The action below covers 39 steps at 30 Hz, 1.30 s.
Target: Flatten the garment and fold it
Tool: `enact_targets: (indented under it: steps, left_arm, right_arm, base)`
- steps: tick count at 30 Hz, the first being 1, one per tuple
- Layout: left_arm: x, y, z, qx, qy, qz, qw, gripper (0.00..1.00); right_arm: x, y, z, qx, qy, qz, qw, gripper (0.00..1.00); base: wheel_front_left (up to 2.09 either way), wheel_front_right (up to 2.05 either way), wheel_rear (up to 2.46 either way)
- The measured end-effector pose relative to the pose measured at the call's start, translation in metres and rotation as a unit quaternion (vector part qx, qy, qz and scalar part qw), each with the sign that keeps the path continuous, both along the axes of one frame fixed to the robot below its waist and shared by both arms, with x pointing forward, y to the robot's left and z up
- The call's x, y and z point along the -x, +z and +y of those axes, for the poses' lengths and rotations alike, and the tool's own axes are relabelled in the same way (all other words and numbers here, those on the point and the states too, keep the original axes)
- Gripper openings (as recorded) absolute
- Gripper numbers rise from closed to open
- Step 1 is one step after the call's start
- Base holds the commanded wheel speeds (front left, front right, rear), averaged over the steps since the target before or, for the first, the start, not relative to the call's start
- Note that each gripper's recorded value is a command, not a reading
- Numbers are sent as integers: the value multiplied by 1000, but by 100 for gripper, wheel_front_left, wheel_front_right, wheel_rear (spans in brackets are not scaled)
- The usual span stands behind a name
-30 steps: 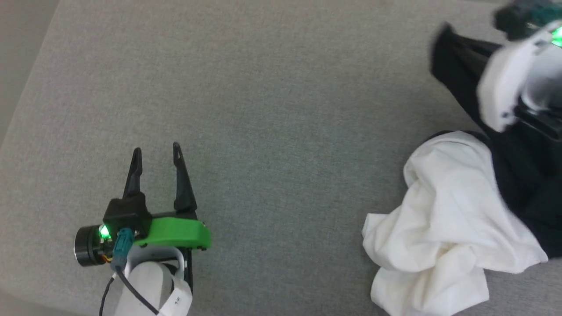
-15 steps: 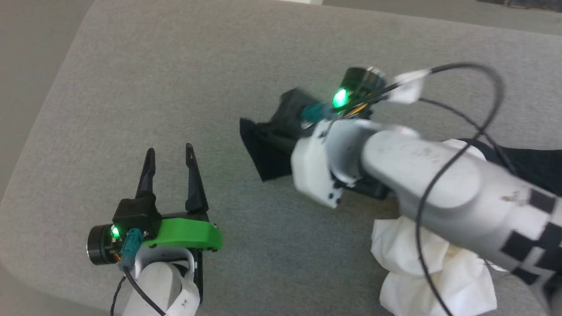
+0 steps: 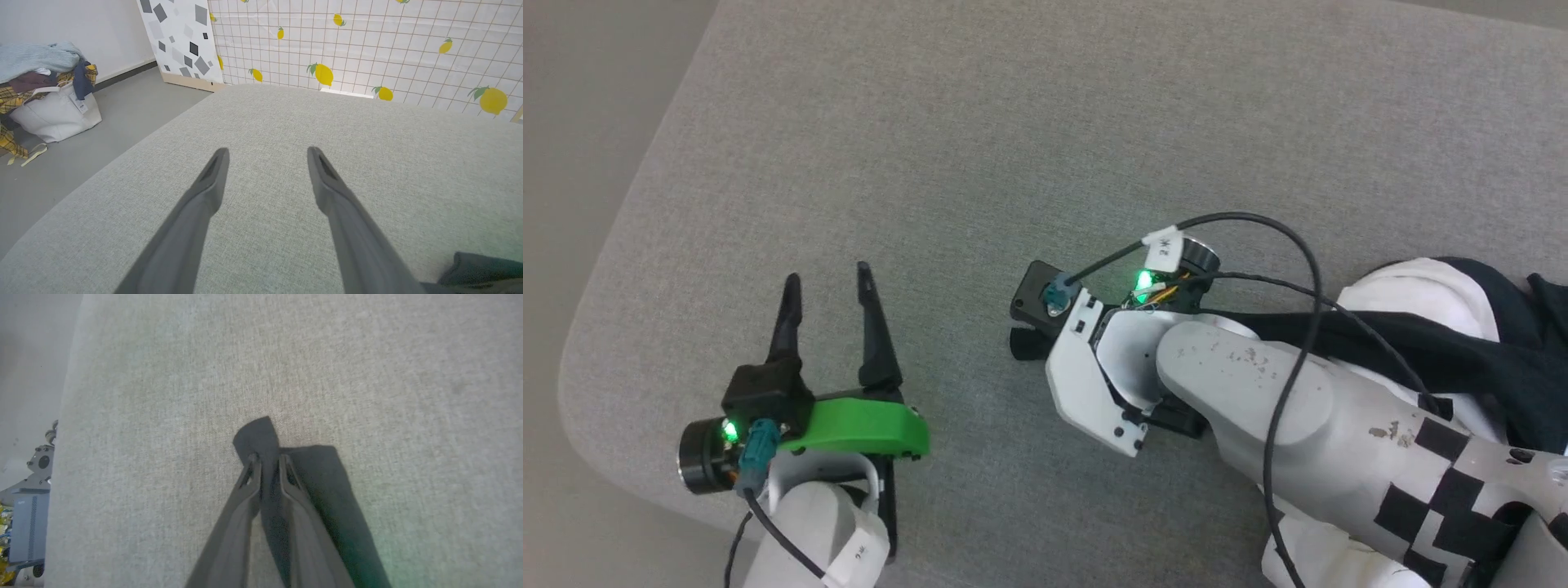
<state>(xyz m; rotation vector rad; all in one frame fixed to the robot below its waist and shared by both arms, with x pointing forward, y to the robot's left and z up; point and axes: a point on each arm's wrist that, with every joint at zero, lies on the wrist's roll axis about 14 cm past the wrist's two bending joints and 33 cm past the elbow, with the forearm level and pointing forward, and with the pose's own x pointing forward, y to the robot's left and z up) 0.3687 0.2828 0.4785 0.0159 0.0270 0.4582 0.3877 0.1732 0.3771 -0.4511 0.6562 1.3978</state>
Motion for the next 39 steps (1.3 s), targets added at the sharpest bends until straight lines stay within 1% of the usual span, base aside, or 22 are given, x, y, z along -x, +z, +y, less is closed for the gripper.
enact_targets:
  steps: [3, 4, 6, 7, 10, 12, 14, 15, 16, 19, 22, 25, 27, 29, 30, 31, 32, 34, 35, 37, 39]
  left_arm:
    - [2, 1, 4, -7, 1, 0, 1000, 100]
    - [3, 3, 6, -11, 2, -1, 1000, 100]
    - [7, 5, 8, -21, 3, -1, 1000, 100]
    - [9, 6, 9, -23, 3, -1, 1000, 100]
    - [12, 8, 9, -27, -4, -5, 1000, 100]
    - [10, 13, 5, -33, -15, -12, 999, 100]
    - [7, 19, -1, -36, -30, -23, 999, 100]
    - [5, 25, -4, -37, -38, -32, 998, 100]
    - [3, 28, -7, -38, -43, -38, 998, 100]
    - [-3, 41, -15, -43, -63, -59, 995, 100]
    - [-10, 54, -23, -54, -83, -78, 992, 100]
    - [-15, 60, -29, -57, -107, -86, 989, 100]
    - [-20, 64, -34, -56, -128, -92, 986, 100]
    - [-29, 67, -40, -64, -156, -91, 981, 100]
    - [-33, 68, -42, -67, -169, -91, 979, 100]
    - [-39, 70, -45, -73, -186, -89, 976, 100]
    - [-45, 71, -48, -78, -203, -84, 972, 100]
    - [-58, 70, -57, -84, -237, -55, 966, 100]
    - [-65, 67, -62, -84, -252, -32, 963, 100]
    - [-77, 68, -70, -88, -276, -5, 957, 100]
    - [-86, 63, -80, -94, -300, 43, 948, 100]
  right_arm:
    - [-11, 18, 2, -57, -7, -30, 998, 100]
    - [-19, 30, 2, -84, -13, -43, 995, 100]
    - [-34, 58, 3, -138, -21, -75, 987, 100]
    - [-42, 75, 2, -169, -28, -91, 981, 100]
    - [-66, 126, -10, -253, -62, -134, 956, 100]
    - [-81, 158, -27, -301, -95, -155, 936, 100]
    - [-96, 185, -51, -332, -126, -188, 916, 100]
    - [-106, 200, -70, -344, -148, -211, 903, 100]
    - [-112, 209, -83, -348, -163, -230, 894, 100]
    - [-131, 234, -140, -354, -228, -287, 860, 100]
    - [-131, 267, -199, -384, -297, -338, 806, 100]
    - [-112, 269, -243, -385, -346, -371, 771, 100]
    - [-97, 263, -266, -378, -376, -382, 754, 100]
    - [-79, 263, -291, -372, -407, -404, 730, 100]
    - [-73, 263, -300, -368, -418, -412, 721, 100]
    - [-64, 262, -312, -369, -437, -416, 707, 100]
    - [-55, 260, -320, -368, -452, -419, 696, 100]
    - [-41, 255, -333, -363, -477, -423, 680, 100]
    - [-34, 248, -337, -355, -487, -422, 677, 100]
    - [-24, 231, -341, -334, -502, -416, 681, 100]
    - [-14, 210, -340, -311, -513, -402, 691, 100]
  base:
    - [0, 0, 0]
    - [0, 0, 0]
    - [0, 0, 0]
    - [0, 0, 0]
    - [0, 0, 0]
    - [0, 0, 0]
    - [0, 0, 0]
    - [0, 0, 0]
    - [0, 0, 0]
    - [0, 0, 0]
    - [0, 0, 0]
    - [0, 0, 0]
    - [0, 0, 0]
    - [0, 0, 0]
    - [0, 0, 0]
    - [0, 0, 0]
    - [0, 0, 0]
    - [0, 0, 0]
    - [0, 0, 0]
    - [0, 0, 0]
    - [0, 0, 0]
